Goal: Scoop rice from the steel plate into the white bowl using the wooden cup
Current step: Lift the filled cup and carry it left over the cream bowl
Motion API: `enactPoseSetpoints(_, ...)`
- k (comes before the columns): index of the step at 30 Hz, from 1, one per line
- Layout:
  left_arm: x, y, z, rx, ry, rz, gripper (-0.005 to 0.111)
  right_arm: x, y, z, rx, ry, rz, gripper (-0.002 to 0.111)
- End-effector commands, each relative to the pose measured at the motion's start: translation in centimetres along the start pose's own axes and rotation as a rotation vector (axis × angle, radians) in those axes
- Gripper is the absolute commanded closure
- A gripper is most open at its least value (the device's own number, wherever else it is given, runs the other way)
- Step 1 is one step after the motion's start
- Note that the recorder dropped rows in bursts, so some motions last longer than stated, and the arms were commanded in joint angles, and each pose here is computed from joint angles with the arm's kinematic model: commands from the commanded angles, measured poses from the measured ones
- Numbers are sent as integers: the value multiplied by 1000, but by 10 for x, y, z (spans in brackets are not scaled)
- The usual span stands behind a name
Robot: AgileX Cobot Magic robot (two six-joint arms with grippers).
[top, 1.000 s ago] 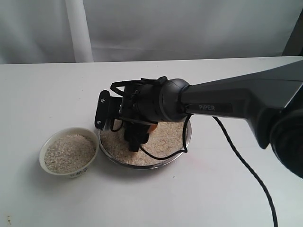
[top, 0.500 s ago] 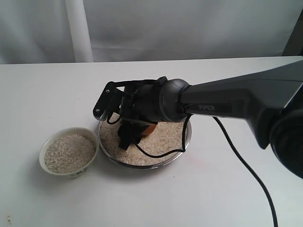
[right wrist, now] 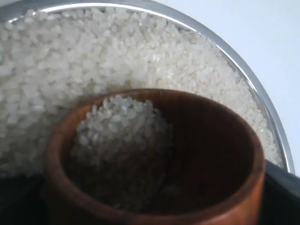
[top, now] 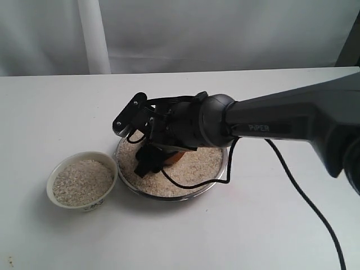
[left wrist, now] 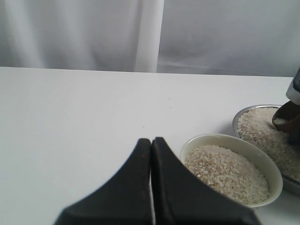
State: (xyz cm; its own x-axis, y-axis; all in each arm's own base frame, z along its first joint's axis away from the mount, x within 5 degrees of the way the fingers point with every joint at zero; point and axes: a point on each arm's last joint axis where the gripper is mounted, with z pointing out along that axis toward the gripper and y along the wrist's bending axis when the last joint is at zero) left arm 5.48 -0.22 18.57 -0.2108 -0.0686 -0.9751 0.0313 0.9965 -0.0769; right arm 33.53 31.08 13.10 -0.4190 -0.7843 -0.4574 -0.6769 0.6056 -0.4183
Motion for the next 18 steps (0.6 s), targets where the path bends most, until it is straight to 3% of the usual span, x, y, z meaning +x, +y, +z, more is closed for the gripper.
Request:
enactPoseSetpoints(1, -2, 0, 0, 7, -11, -10, 107, -2, -9, -14, -23, -79, 39, 108)
enactPoseSetpoints(11, -2, 0, 0, 7, -11, -8, 107, -15, -23, -53, -60, -289, -15, 108)
enactPoseSetpoints(18, -2, 0, 0, 7, -11, -11, 107, -15, -23, -69, -57, -338, -136, 108)
